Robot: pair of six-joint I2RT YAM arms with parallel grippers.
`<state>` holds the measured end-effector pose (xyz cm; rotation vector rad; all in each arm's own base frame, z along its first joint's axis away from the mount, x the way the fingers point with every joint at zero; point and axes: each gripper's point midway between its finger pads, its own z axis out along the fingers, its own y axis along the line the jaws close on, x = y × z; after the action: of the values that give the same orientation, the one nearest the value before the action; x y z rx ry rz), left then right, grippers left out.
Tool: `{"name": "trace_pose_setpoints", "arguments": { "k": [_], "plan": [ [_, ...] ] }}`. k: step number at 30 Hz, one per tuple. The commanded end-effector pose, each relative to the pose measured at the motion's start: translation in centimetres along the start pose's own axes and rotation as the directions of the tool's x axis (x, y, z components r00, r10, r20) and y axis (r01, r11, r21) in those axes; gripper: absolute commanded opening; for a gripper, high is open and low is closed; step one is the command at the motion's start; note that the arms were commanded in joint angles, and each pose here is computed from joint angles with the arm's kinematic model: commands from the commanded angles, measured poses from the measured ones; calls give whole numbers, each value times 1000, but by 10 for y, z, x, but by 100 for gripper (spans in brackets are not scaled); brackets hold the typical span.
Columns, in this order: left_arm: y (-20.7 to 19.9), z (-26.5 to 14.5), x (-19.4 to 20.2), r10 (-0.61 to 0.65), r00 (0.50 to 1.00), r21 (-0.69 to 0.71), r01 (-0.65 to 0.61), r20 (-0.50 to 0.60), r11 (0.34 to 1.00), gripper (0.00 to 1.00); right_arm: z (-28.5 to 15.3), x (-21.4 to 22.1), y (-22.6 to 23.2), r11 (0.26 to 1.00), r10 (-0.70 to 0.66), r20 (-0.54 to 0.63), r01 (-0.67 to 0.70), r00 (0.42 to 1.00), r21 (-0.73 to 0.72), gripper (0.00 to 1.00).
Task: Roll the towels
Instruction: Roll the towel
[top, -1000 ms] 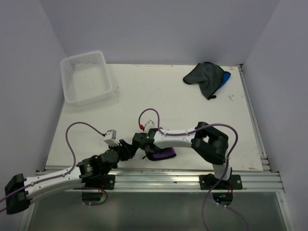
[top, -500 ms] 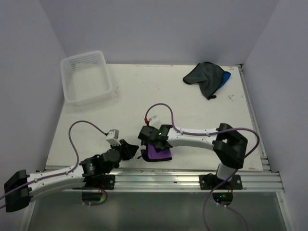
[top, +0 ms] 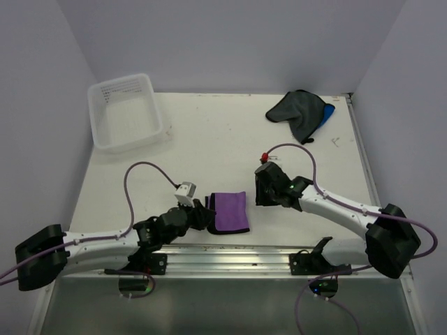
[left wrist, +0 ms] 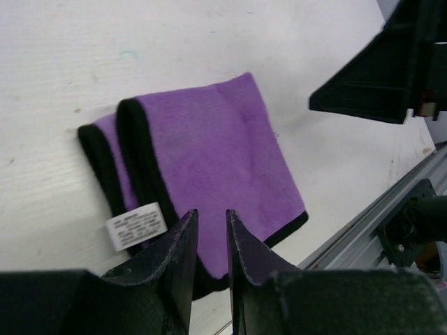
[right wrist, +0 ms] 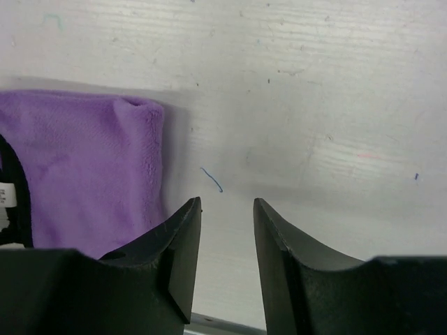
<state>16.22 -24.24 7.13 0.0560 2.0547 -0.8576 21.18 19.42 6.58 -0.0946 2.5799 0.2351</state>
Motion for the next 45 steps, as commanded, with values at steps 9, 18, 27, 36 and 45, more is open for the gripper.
{"name": "trace_pose_setpoints", "arguments": {
  "k": [9, 18, 27, 36, 45],
  "plan": [
    [-91, 47, -16, 106, 994, 236, -99, -17, 967, 22, 26, -21, 19, 957, 185, 22, -176, 982, -229, 11],
    [-66, 73, 13, 100, 989, 104, -88, -113, 991, 13, 51, -13, 27, 942, 208, -33, -209, 978, -264, 3],
    [-34, 74, 14, 157, 981, -34, -162, -112, 986, 7, 56, -17, 40, 923, 213, -38, -214, 976, -320, 3],
    [-4, 82, 53, 101, 973, -56, -115, -206, 992, 0, 56, -19, 49, 905, 217, -55, -222, 975, -362, 2],
    [-6, 83, 53, 100, 974, -49, -112, -203, 993, 0, 43, -23, 54, 887, 223, -33, -216, 974, -409, 0]
  ]
}}
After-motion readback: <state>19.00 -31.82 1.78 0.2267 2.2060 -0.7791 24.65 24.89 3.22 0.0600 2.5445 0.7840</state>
